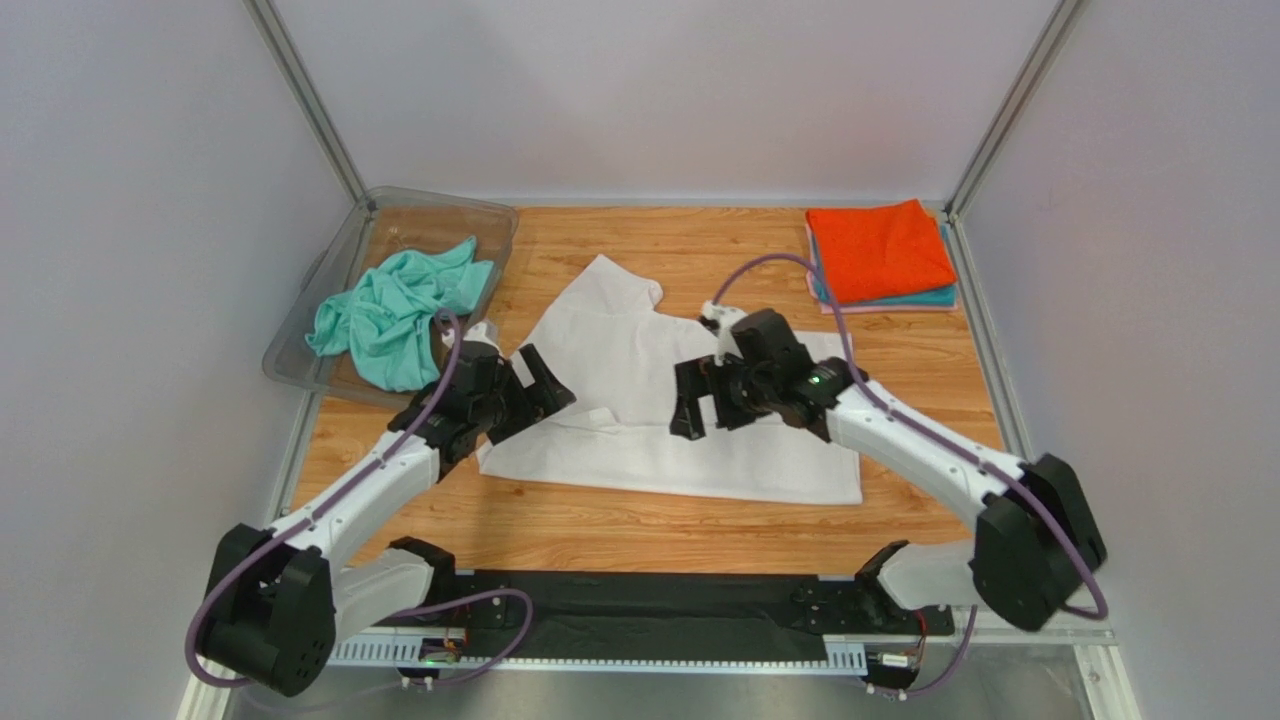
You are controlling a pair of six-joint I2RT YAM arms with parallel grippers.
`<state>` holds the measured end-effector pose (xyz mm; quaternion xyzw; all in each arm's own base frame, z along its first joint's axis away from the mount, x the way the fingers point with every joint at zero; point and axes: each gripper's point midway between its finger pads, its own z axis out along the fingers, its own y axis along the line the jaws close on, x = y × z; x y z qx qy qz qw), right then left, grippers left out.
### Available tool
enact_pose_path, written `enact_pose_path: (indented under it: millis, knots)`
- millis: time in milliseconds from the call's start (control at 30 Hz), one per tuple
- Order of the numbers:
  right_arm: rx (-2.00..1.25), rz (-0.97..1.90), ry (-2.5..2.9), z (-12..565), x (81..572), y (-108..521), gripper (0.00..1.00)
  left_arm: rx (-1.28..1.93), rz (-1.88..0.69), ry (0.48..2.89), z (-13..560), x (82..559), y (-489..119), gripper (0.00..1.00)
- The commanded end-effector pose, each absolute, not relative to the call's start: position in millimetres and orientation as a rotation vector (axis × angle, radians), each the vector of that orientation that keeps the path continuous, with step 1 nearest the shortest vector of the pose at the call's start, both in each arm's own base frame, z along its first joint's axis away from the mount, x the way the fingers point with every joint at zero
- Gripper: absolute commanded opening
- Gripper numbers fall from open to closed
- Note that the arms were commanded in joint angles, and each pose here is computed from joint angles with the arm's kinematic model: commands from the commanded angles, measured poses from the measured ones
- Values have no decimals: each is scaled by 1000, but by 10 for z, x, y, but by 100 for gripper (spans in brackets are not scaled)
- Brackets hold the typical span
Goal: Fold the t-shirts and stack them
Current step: Fold the tshirt
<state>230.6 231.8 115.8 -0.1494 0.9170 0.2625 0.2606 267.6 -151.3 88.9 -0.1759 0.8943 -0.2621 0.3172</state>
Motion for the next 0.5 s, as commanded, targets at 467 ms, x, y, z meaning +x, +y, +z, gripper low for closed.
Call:
enact_pose_path:
  millis: [467]
  knots:
    - [-1211,947,2215,927,2823,4055,93,-632,-545,2420,227,2117,-952,100]
